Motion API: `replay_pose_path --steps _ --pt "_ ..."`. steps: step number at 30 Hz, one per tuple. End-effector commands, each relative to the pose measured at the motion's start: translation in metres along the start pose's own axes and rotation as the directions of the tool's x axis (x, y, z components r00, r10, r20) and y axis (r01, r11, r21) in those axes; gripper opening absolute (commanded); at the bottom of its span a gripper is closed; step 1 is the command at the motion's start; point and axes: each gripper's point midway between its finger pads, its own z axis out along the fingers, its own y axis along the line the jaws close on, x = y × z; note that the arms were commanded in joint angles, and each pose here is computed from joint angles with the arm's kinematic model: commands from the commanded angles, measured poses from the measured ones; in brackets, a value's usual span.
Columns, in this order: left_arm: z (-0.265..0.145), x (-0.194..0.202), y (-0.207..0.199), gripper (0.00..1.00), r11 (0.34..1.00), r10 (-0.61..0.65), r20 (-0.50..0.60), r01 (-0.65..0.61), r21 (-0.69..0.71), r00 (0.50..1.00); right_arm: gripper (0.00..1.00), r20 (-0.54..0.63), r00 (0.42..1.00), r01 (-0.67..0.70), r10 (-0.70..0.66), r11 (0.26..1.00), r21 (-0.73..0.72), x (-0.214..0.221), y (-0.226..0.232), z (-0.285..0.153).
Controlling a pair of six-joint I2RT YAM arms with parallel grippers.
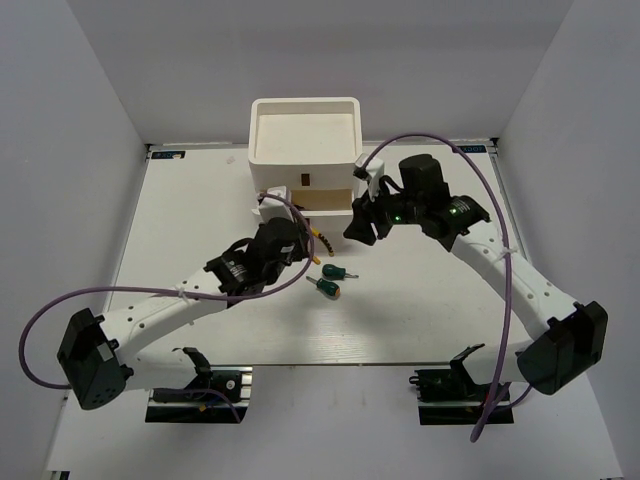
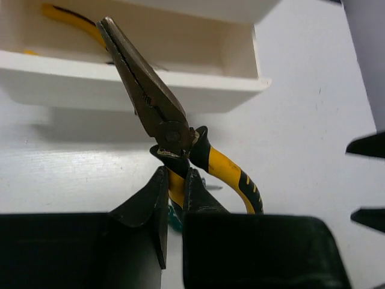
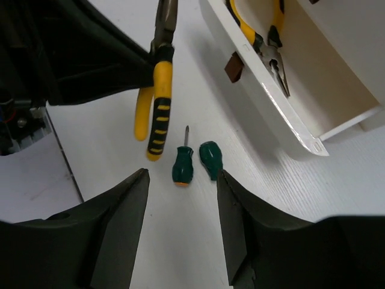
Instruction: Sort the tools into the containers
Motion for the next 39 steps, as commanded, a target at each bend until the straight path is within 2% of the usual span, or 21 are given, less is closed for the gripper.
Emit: replay_pose_path --steps 1,10,20,31,39 --pt "-0.004 -0.057 -0.003 0.00 0.986 -0.167 0.218 0.164 0.032 0.961 0.55 0.027 0.999 -0.022 0.024 0.996 -0.083 -0.014 0.014 -0.004" --pt "0.010 -0.076 -0.010 0.00 0.958 -0.286 0.261 0.271 0.092 0.922 0.55 0.051 0.999 0.005 0.001 0.993 -0.121 -0.027 0.009 0.006" --pt "0.027 -0.093 0.010 0.00 0.896 -0.440 0.390 0.424 0.131 0.809 0.55 0.091 0.996 0.018 -0.010 0.996 -0.087 -0.033 -0.006 0.003" --pt "0.067 -0.107 -0.009 0.00 0.864 -0.498 0.385 0.481 0.148 0.777 0.56 0.097 0.995 -0.017 0.021 0.999 -0.045 -0.016 -0.019 -0.013" --pt "0.080 -0.105 0.002 0.00 0.843 -0.523 0.400 0.527 0.111 0.752 0.56 0.101 0.993 -0.056 0.058 0.998 -0.024 -0.006 -0.029 -0.020"
